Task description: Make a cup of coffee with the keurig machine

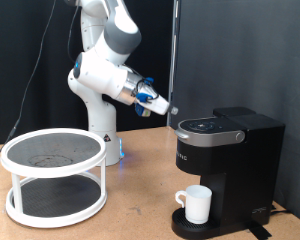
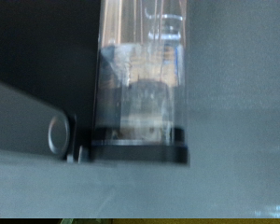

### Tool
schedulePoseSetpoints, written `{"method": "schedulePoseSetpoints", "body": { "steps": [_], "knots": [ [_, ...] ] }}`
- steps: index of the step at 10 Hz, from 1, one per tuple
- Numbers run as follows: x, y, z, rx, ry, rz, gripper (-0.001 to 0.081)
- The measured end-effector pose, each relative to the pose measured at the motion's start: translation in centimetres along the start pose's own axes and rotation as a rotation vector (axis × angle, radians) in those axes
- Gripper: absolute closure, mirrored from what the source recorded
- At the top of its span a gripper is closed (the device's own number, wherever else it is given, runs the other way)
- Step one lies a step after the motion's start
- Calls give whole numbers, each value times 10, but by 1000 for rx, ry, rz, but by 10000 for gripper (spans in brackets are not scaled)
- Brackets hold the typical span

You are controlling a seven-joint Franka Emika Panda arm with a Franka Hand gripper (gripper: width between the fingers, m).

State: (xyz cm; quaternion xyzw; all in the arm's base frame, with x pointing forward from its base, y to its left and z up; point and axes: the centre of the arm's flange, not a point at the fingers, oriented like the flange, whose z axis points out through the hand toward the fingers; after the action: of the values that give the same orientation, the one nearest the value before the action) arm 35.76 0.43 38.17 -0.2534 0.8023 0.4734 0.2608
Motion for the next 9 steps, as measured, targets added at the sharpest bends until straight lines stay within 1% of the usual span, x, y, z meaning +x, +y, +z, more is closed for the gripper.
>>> {"method": "schedulePoseSetpoints", "body": {
  "steps": [3, 4, 6, 7, 8, 9],
  "knots": [
    [-21, 29, -15, 4, -45, -5, 72],
    [-24, 39, -20, 5, -62, -9, 72],
    [-26, 39, -20, 15, -59, -14, 72],
    [-36, 42, -21, 55, -51, -36, 72],
    [-50, 49, -21, 125, -14, -69, 72],
    [-64, 57, -20, 206, 57, -113, 72]
  ]
}}
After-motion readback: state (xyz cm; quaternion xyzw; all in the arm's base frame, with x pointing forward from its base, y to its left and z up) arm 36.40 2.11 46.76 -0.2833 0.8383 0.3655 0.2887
